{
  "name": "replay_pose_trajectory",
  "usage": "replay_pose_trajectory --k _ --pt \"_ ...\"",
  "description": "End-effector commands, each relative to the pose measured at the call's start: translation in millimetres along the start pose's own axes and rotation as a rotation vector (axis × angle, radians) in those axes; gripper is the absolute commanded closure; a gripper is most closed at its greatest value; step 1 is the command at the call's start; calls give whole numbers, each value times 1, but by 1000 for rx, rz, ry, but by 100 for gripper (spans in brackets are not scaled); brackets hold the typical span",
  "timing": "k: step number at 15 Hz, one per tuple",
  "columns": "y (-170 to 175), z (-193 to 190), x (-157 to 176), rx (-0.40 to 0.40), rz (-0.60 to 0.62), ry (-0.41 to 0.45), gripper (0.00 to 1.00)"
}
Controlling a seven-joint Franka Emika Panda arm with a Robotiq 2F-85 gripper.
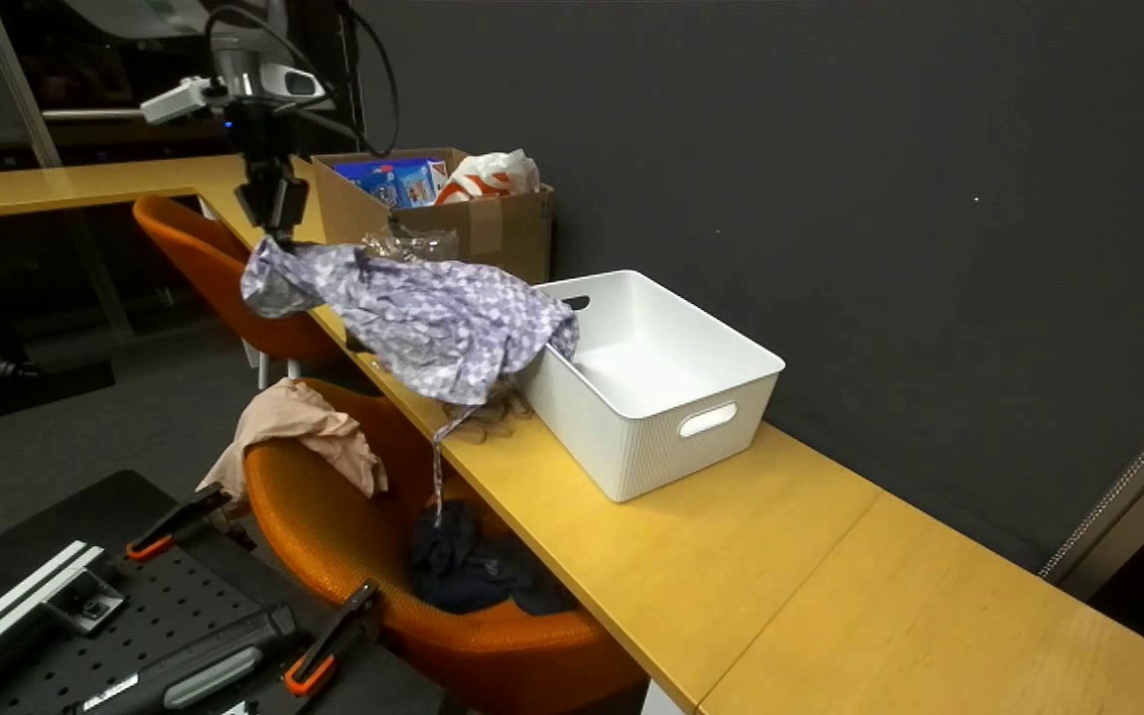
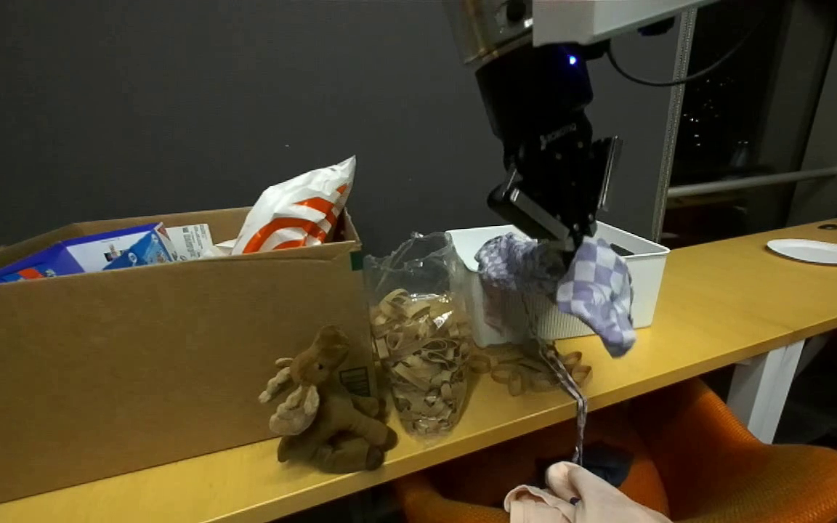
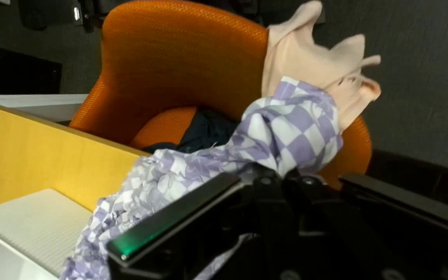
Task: Remove the clothes from the storage box to the chair
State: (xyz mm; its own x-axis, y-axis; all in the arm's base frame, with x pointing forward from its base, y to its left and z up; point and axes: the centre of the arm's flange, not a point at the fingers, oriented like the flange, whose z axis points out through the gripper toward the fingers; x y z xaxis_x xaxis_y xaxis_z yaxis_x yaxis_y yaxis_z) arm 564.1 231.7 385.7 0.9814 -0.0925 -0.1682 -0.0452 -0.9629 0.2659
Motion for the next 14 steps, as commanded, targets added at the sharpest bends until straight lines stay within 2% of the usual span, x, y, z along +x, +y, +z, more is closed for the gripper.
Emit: replay_pose_trajectory --k 1,4,6,7,8,10,12,14 --pt "-71 7 -74 -47 -157 -9 98" --pt "-111 12 -103 -74 -237 -40 98" --pt "-122 17 -115 -95 -269 -53 98" --pt "-122 18 -116 -108 -267 -60 68" --pt "-119 18 -114 -113 -265 -63 67" --pt "-105 16 -103 -120 -240 -46 54" --pt "-81 8 -86 -122 -194 -27 39" --pt "-41 -9 -63 -101 -136 7 24"
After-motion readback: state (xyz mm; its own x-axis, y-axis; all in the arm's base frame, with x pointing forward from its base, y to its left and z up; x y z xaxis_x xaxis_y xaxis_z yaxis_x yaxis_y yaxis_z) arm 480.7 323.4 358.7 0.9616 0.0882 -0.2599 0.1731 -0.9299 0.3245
